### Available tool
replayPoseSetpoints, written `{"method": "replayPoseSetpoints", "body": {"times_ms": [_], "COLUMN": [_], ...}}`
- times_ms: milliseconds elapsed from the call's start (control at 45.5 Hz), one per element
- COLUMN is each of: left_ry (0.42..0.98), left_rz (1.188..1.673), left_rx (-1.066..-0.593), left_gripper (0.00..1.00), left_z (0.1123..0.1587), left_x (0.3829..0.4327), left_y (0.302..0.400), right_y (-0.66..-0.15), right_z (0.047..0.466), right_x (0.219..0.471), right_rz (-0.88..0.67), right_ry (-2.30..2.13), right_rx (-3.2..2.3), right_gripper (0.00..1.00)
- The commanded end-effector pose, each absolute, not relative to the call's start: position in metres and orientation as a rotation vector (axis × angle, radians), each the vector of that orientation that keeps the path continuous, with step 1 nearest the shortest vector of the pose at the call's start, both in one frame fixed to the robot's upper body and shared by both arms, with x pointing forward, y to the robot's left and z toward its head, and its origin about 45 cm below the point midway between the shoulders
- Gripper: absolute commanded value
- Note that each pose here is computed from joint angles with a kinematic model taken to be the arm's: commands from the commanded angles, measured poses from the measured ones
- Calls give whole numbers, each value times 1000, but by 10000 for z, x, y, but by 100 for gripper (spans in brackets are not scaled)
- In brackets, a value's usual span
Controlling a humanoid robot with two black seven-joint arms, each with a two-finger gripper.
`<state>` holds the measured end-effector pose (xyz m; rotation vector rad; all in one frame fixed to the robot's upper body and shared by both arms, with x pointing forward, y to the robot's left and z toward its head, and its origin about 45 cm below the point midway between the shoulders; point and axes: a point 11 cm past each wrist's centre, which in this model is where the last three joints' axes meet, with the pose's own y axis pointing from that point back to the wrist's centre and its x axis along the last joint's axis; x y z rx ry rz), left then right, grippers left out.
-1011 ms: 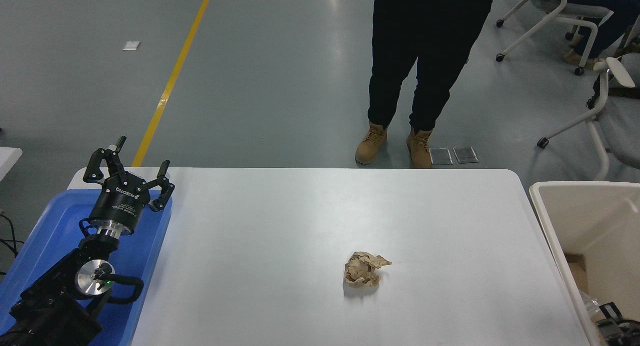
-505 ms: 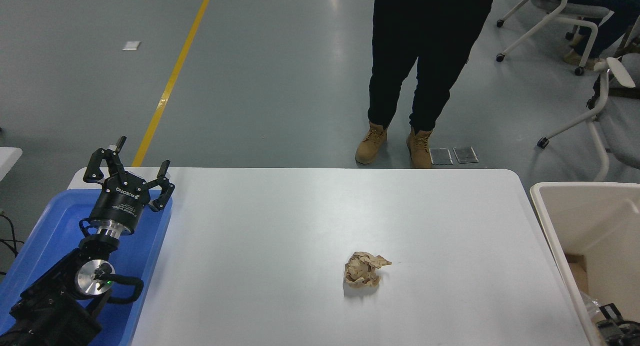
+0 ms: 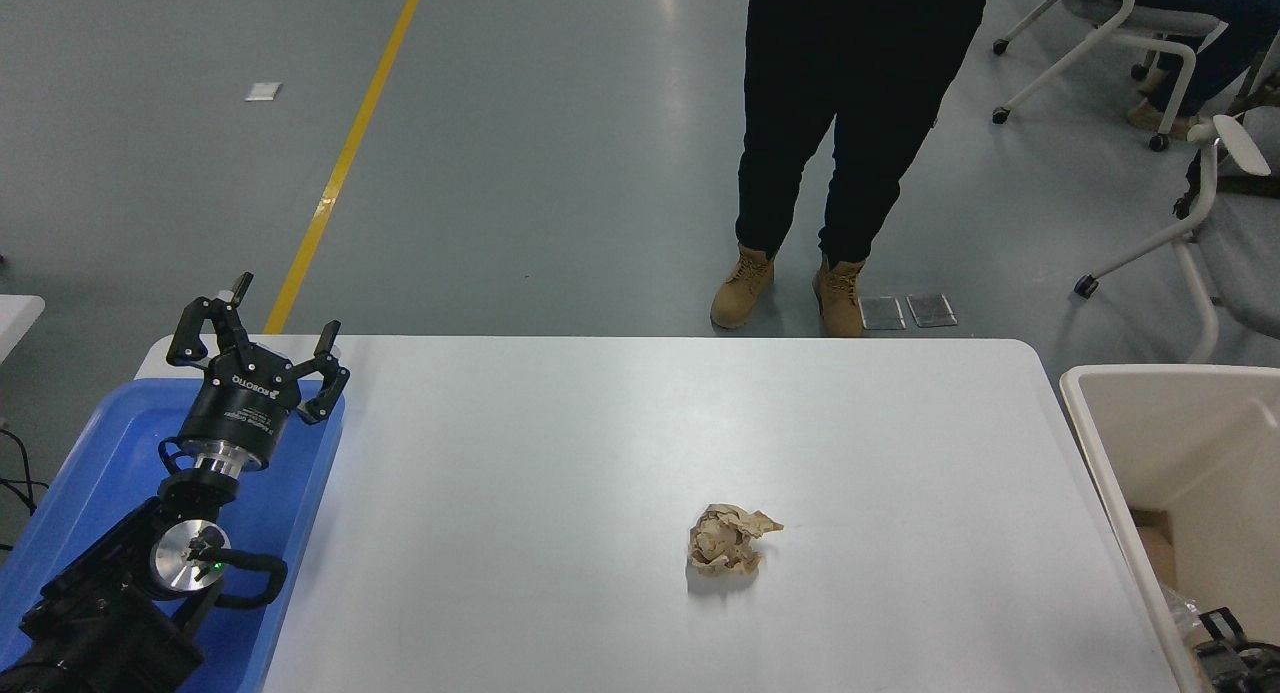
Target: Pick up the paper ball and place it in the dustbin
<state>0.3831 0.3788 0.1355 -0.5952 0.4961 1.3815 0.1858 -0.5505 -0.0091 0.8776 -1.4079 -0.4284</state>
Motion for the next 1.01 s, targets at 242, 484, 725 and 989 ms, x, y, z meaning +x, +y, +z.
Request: {"method": "replayPoseSetpoints", "body": {"times_ms": [242,484,725,989], "left_ry": [495,495,497,496], "left_rz": [1383,1384,1380,1379], "left_rx": [-595,-594,-595,-594], "left_gripper": [98,98,98,98], "left_z": [1357,1356,1355,1355], "left_x": [3830,3830,3831,3831], "left_y": [3797,3798,3784,3783], "right_y": [-5523,-5495,-5891,-5783], "right_z": [-78,90,792,1479], "right_x": [1857,2230,2801,3569], "right_rz": [-427,-383,-278,-212], "right_ry": [-1409,-1462,-1590,-1702], "right_rx": [875,905,886,1013], "right_gripper": [0,19,99,100]}}
